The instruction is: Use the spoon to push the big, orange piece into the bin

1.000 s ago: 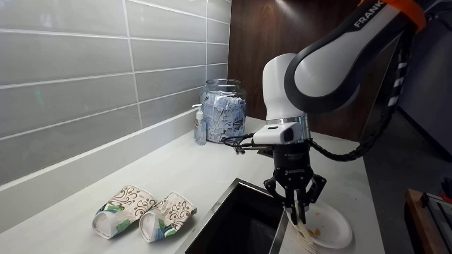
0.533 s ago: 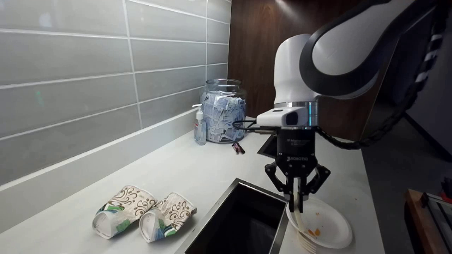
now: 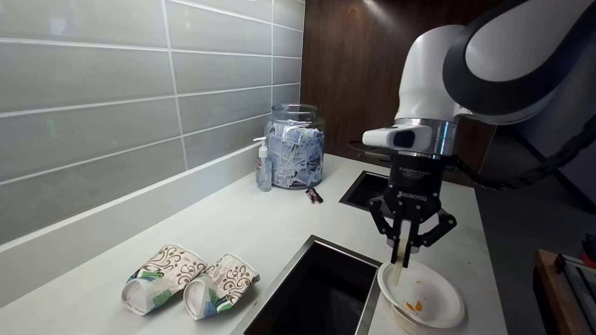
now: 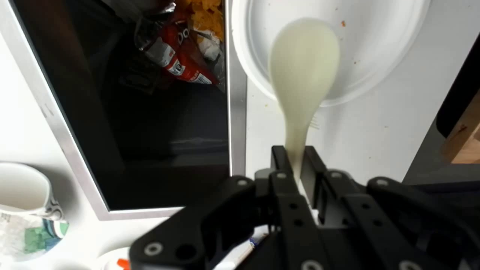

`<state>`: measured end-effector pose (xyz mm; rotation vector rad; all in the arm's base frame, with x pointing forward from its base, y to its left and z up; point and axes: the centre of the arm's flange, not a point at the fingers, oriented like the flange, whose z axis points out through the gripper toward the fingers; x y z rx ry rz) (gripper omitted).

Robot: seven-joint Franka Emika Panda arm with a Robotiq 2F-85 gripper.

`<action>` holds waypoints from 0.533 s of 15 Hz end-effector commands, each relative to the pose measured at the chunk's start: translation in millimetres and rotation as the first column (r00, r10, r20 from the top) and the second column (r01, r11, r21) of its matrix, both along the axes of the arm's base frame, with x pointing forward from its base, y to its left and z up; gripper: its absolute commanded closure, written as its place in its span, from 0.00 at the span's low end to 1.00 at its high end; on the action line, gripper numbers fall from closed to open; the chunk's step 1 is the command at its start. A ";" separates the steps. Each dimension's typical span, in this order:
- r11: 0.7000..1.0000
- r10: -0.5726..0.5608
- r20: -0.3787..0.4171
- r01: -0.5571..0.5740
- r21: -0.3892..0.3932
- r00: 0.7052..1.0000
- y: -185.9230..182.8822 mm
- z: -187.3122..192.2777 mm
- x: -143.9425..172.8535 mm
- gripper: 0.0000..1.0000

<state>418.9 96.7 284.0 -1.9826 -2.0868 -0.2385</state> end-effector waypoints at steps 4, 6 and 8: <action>0.937 -0.339 0.029 0.340 -0.086 0.940 -8.1 -2.6 -30.4 0.97; 0.895 -0.427 0.054 0.431 -0.117 0.903 -14.1 -9.1 -31.2 0.97; 0.853 -0.500 0.062 0.504 -0.139 0.864 -22.6 -18.2 -32.0 0.97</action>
